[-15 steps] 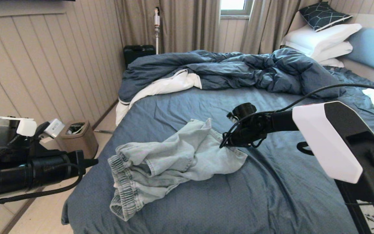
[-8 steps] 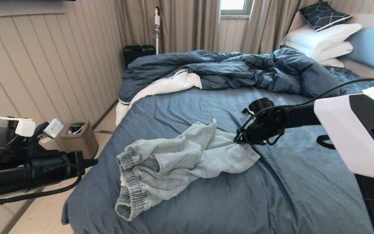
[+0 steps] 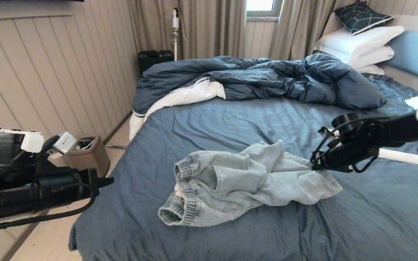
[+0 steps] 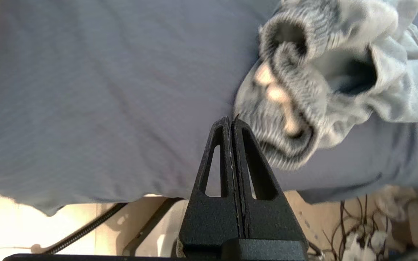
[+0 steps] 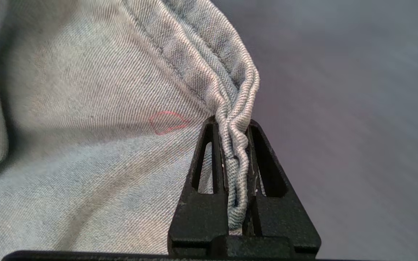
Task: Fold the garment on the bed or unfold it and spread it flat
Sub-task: Fold the blue shorts
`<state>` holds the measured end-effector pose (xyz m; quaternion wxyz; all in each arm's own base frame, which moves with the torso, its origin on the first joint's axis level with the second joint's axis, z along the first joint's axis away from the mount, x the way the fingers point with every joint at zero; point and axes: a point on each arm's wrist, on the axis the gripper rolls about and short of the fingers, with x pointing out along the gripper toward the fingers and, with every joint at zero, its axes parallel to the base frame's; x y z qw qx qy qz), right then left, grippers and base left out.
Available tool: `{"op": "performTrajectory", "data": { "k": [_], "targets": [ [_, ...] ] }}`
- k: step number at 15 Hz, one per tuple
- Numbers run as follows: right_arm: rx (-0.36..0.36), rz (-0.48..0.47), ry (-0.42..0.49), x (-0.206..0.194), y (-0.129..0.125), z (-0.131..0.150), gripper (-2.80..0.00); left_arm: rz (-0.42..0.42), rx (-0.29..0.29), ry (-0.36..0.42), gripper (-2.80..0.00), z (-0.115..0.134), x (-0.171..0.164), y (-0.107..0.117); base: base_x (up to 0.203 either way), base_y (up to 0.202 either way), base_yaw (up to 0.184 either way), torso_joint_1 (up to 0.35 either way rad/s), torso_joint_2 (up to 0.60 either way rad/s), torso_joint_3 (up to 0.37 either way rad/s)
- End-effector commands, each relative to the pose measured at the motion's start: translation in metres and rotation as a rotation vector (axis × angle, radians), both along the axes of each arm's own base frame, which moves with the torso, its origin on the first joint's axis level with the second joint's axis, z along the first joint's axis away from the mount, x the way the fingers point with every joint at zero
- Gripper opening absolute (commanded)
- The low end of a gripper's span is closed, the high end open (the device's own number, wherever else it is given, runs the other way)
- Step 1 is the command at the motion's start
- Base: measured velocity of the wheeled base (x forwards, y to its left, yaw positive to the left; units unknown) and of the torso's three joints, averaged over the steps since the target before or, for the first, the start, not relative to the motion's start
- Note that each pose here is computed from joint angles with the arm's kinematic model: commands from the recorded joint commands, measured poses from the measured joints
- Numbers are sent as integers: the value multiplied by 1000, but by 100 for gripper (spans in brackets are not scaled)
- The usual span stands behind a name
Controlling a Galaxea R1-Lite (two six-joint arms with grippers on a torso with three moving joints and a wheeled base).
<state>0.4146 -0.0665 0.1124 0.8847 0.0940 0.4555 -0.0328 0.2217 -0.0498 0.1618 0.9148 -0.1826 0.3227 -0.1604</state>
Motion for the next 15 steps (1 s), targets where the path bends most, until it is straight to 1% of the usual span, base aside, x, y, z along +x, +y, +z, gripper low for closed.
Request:
{"op": "performTrajectory", "data": {
  "k": [1, 3, 4, 6, 8, 11, 14, 15],
  "targets": [
    [-3, -60, -2, -24, -38, 10, -280, -20, -3, -2, -280, 1, -1, -5, 0, 0, 0, 0, 0, 0],
    [3, -96, 0, -45, -70, 13, -280, -39, -4, -1, -280, 1, -1, -9, 0, 0, 0, 0, 0, 0],
    [3, -108, 18, -56, -82, 9, -280, -47, -4, 0, -280, 0, -1, -11, 0, 0, 0, 0, 0, 0],
    [4, -118, 61, -72, -96, -1, -280, -50, -6, 2, -280, 0, 0, -13, 0, 0, 0, 0, 0, 0],
    [19, -114, 77, -78, -97, -7, -280, -55, -6, 2, -280, 1, 1, -14, 0, 0, 0, 0, 0, 0],
    [22, -97, 36, -82, -92, -3, -280, -56, -7, -2, -280, 2, 1, -15, 0, 0, 0, 0, 0, 0],
    [22, -80, 28, -83, -86, 1, -280, -56, -7, -1, -280, 1, 1, -15, 0, 0, 0, 0, 0, 0],
    [23, -80, 31, -84, -85, 0, 0, -56, -7, -1, -280, 1, 1, -15, 0, 0, 0, 0, 0, 0]
  ]
}}
